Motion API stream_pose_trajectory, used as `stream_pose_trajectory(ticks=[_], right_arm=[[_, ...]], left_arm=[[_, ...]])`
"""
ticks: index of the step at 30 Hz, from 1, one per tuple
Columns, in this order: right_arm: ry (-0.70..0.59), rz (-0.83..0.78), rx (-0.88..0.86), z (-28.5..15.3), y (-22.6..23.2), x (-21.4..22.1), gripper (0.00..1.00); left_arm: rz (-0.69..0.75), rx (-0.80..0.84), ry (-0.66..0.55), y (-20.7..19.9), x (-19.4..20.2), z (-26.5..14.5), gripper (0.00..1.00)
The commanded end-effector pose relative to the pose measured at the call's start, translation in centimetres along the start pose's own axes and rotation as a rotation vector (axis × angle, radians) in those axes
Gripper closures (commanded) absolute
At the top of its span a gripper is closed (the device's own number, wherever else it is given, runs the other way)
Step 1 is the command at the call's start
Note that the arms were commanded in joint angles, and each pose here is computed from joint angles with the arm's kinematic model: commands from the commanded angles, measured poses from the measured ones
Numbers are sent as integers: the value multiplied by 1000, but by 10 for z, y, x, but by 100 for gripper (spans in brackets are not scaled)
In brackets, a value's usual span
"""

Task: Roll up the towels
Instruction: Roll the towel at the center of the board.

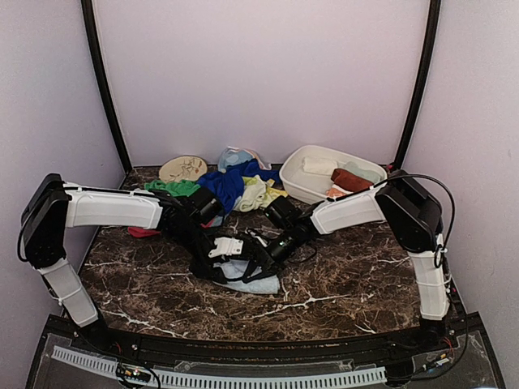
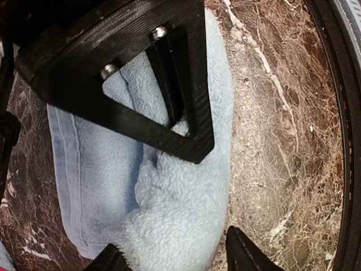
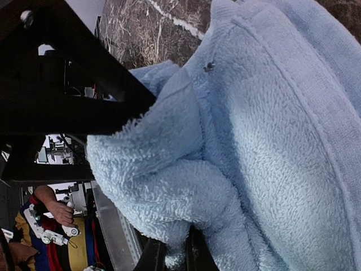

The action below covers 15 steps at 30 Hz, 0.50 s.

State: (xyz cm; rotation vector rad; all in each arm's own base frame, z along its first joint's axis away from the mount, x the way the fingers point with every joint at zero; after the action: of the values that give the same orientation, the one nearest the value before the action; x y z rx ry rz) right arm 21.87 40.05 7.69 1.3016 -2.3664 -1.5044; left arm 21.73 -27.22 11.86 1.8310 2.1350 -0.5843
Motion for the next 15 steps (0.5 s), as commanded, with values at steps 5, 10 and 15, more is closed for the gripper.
stream_pose_trajectory(ticks=[5, 10, 15], right_arm=[[118, 292, 114, 15, -43, 54, 100], [99, 304, 142, 10, -51, 55, 100], [101, 304, 164, 8, -54, 51, 100]], left_arm=[[61, -229, 52, 11, -13, -22, 43], [16, -294, 72, 15, 1, -45, 42], [-14, -286, 63, 12, -6, -56, 44]])
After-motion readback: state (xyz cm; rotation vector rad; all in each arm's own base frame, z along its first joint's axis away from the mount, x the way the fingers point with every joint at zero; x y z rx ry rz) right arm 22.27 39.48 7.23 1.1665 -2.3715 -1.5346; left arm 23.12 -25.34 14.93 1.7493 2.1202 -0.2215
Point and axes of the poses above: each gripper's point midway between its finger pads, its own z axis out along the fingers, its own y axis along the line the jaws close on, x = y × z, the point moved 6 cm from there along -z, back along the fingers, and after that the axes turned 14 degrees about -z, right-handed, at the moved point
